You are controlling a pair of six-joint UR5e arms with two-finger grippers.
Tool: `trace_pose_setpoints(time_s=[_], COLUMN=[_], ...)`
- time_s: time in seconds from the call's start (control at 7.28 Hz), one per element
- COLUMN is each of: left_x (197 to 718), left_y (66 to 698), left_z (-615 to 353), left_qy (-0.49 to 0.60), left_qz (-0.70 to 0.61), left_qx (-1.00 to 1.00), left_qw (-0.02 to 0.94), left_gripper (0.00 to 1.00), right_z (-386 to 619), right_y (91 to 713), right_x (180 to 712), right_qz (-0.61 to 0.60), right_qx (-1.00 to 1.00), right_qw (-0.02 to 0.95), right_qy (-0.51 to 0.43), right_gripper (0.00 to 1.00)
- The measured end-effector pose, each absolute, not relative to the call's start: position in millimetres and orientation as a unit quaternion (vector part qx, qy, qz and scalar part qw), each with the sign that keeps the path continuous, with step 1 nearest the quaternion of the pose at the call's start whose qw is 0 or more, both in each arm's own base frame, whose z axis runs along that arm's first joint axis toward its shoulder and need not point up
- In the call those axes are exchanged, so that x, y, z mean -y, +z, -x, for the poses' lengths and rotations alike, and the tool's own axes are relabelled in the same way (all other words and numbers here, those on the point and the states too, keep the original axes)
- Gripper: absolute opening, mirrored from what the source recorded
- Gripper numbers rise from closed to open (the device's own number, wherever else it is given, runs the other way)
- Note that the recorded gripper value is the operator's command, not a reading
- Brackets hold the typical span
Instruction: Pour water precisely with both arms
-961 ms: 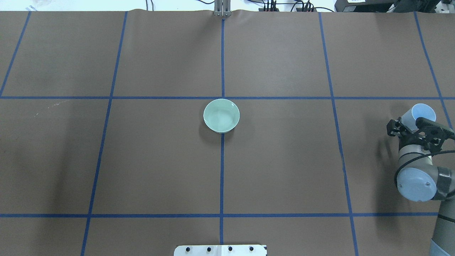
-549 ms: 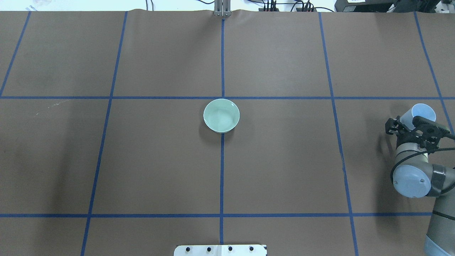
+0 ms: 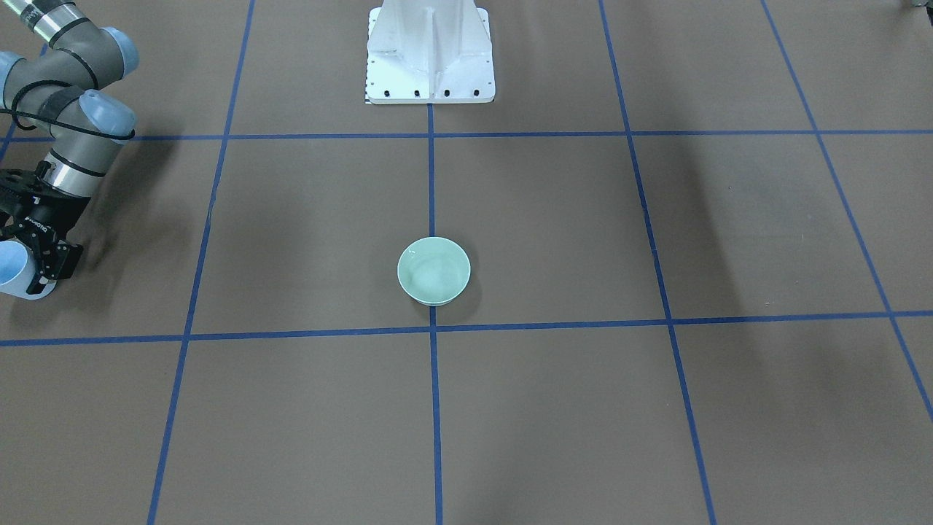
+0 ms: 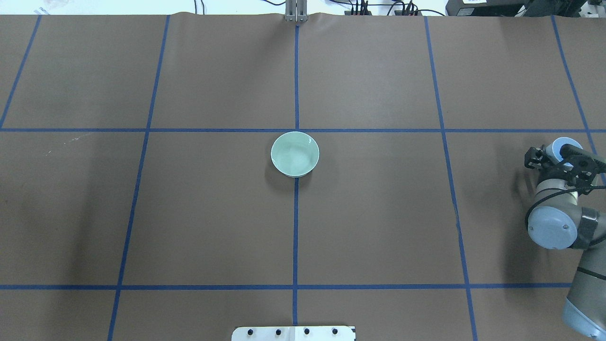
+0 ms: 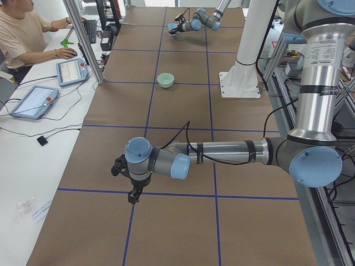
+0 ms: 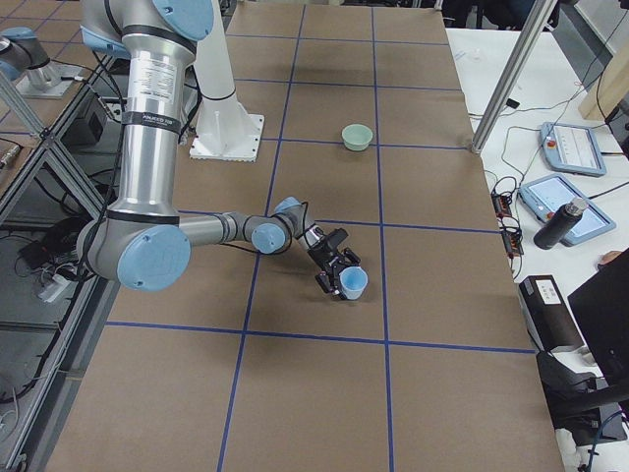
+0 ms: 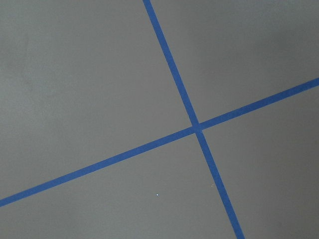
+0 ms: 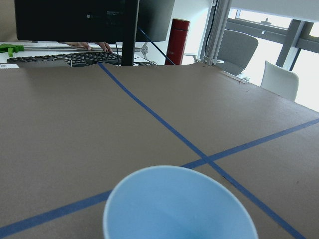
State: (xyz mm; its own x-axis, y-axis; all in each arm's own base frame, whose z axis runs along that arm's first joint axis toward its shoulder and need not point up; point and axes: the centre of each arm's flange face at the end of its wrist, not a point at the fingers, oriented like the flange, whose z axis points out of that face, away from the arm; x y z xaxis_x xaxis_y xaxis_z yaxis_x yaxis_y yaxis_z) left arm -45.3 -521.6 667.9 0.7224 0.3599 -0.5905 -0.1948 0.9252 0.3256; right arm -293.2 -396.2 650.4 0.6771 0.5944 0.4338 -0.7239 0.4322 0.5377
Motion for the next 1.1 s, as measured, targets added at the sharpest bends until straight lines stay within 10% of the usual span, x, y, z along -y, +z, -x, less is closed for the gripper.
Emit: trace_pose_setpoints(time_s=[0.14, 1.1], left_x=[522, 511], left_y=[668, 681], left_z=[45, 46], left_qy=[0.151, 0.101], left_qz=[-0.121, -0.091], left_qx=[-0.341, -0.347], left_qw=[0.92, 0.928], left_gripper=[1.0, 1.0], right_z=[297, 279], right_y=[651, 567], right_x=[401, 449], right_qz=[-0.362, -0.392], right_qx=[0.09, 0.11], right_qw=[0.839, 0.834], right_qy=[0.396, 0.372], right_gripper=[0.0, 0.0])
